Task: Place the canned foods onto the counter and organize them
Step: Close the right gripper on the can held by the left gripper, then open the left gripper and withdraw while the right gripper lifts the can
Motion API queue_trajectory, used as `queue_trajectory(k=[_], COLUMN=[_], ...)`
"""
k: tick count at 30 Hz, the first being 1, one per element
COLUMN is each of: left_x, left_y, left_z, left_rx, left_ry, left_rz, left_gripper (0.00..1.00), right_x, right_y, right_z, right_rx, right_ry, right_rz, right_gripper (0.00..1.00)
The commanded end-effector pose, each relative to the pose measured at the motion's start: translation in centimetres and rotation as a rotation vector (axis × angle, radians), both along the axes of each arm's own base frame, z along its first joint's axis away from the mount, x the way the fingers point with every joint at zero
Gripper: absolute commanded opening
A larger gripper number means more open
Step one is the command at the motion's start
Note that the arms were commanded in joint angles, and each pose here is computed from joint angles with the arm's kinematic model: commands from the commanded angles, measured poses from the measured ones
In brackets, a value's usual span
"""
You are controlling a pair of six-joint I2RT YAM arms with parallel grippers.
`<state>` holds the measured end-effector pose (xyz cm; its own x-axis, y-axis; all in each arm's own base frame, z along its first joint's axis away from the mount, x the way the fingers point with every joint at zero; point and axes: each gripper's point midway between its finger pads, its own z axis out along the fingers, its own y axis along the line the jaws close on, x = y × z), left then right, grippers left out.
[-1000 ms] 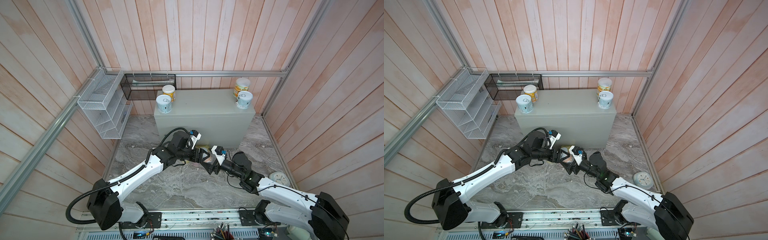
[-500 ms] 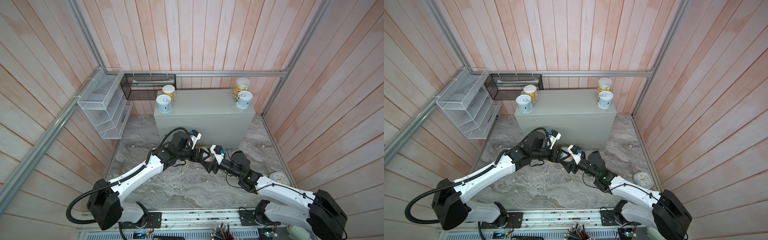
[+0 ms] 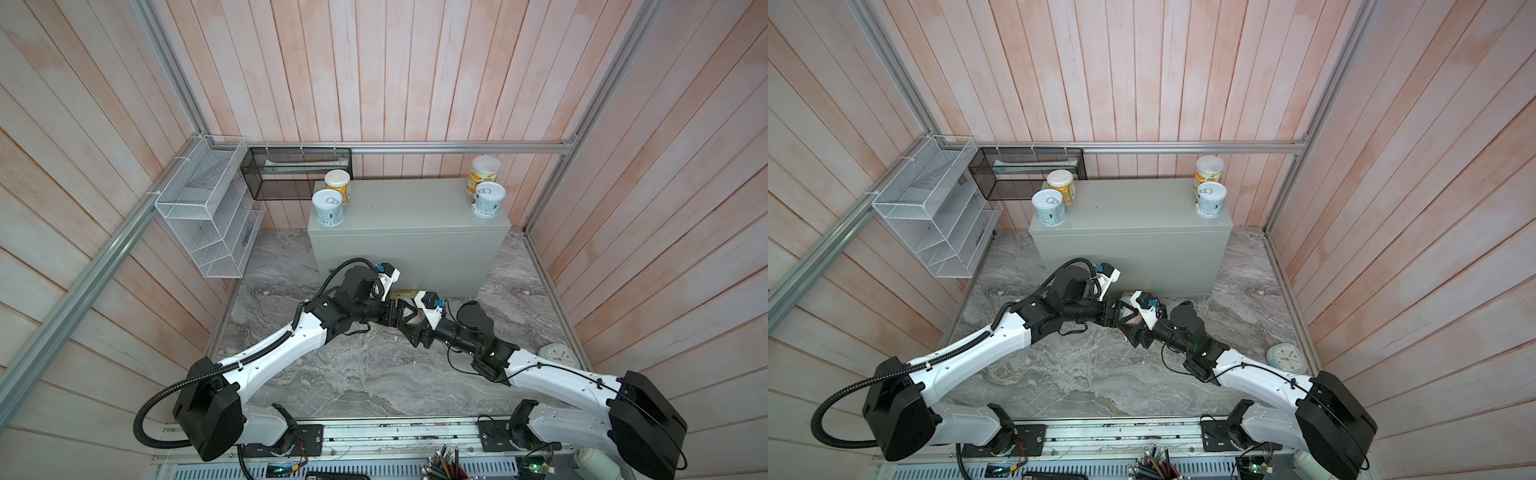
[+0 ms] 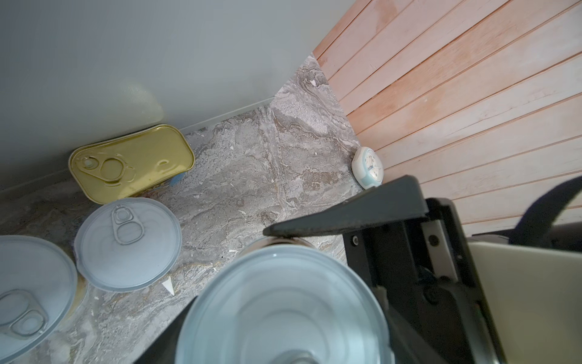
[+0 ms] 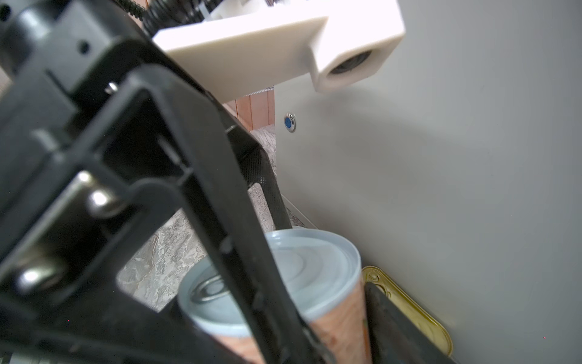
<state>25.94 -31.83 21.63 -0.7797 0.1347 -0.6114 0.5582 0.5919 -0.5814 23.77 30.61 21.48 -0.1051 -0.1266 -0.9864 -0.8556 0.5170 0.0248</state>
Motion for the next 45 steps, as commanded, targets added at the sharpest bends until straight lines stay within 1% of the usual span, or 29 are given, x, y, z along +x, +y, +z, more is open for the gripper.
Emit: queue_trajectory(k=[1, 7, 15, 24, 25, 31, 34, 35, 38, 40, 43, 45], left_x=[-0.9, -0.9, -0.9, -0.6, -0.6, -0.5, -0.4, -0.3, -0.3, -0.2, 0.0, 0.1], left_y=[-0.4, -0.4, -0.2, 0.3, 0.4, 0.4, 0.5, 0.5, 0.5, 0.7, 1.3, 1.7], left_z=[2.7, 2.6, 2.5, 2.8, 2.7, 2.5, 2.4, 2.3, 2.0, 1.8, 1.4, 1.5], left_rx=[-0.077, -0.077, -0.076, -0.084, -0.083, -0.085, -0.085, -0.084, -0.081, -0.074, -0.054, -0.054], left_ry=[-0.054, -0.055, -0.054, -0.059, -0.058, -0.048, -0.047, -0.044, -0.038, -0.037, -0.035, -0.038], left_rz=[-0.046, -0.045, -0.045, -0.033, -0.031, -0.033, -0.029, -0.027, -0.021, -0.016, 0.009, 0.022], left_gripper=[0.58, 0.58, 0.58, 0.57, 0.57, 0.57, 0.57, 0.58, 0.66, 0.74, 0.79, 0.87], right_x=[1.4, 1.5, 2.0, 2.7, 2.7, 3.0, 3.3, 3.4, 3.4, 3.5, 4.1, 4.4], right_y=[0.0, 0.2, 0.5, 0.6, 0.7, 0.6, 0.3, 0.2, 0.1, -0.1, -0.8, -1.4], right_z=[2.4, 2.2, 1.6, 1.1, 1.0, 1.2, 1.5, 1.7, 2.2, 2.6, 2.9, 2.9], right_rx=[0.036, 0.029, 0.022, 0.001, -0.002, -0.002, 0.010, 0.015, 0.037, 0.051, 0.064, 0.072], right_ry=[-0.057, -0.055, -0.042, -0.036, -0.035, -0.047, -0.049, -0.048, -0.047, -0.048, -0.046, -0.039], right_rz=[-0.056, -0.060, -0.075, -0.099, -0.102, -0.119, -0.145, -0.154, -0.164, -0.175, -0.228, -0.268], right_gripper=[0.81, 0.85, 0.85, 0.80, 0.79, 0.64, 0.59, 0.58, 0.56, 0.56, 0.55, 0.55])
